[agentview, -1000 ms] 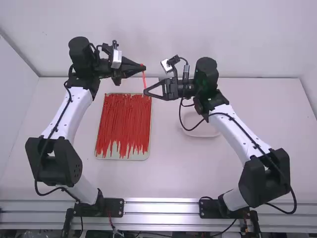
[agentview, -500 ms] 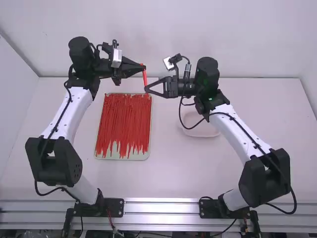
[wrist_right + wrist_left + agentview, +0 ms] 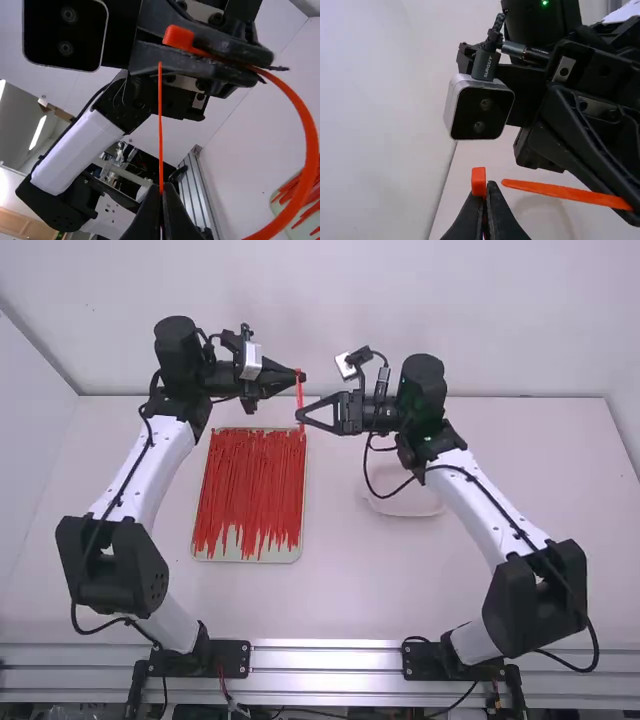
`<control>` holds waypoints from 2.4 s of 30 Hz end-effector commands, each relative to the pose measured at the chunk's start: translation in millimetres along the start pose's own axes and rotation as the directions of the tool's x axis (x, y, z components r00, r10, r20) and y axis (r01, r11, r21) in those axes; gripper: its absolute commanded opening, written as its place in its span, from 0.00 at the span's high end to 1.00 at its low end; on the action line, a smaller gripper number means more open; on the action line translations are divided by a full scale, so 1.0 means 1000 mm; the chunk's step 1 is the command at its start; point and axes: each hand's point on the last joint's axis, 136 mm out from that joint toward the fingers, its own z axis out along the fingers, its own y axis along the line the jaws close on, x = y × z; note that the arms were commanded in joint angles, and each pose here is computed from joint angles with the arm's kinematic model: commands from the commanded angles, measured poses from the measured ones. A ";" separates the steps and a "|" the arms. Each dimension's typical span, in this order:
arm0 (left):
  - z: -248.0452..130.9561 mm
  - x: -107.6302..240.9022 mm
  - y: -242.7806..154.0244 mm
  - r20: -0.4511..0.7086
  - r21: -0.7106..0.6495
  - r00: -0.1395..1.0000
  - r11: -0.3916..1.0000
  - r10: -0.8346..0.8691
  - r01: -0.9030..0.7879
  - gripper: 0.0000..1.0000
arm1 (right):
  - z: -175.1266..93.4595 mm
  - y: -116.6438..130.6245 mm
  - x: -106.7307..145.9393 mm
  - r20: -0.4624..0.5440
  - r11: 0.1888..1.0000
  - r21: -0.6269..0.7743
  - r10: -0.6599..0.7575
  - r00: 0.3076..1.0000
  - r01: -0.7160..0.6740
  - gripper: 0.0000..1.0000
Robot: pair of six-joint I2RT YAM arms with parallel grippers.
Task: Fasten the cable tie
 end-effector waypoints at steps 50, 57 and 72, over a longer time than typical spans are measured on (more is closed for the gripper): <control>0.005 -0.011 0.003 0.005 -0.008 0.993 0.993 0.118 -0.118 0.98 | -0.003 0.005 -0.005 -0.001 1.000 -0.010 0.030 1.000 -0.030 1.00; 0.005 -0.009 0.005 -0.002 -0.019 0.994 0.994 0.108 -0.108 0.98 | -0.003 0.006 -0.003 -0.012 1.000 -0.018 0.025 1.000 -0.025 1.00; 0.009 -0.011 -0.002 0.014 0.017 0.995 0.995 0.102 -0.102 0.98 | -0.003 0.006 -0.003 -0.014 0.999 -0.018 0.029 0.999 -0.030 1.00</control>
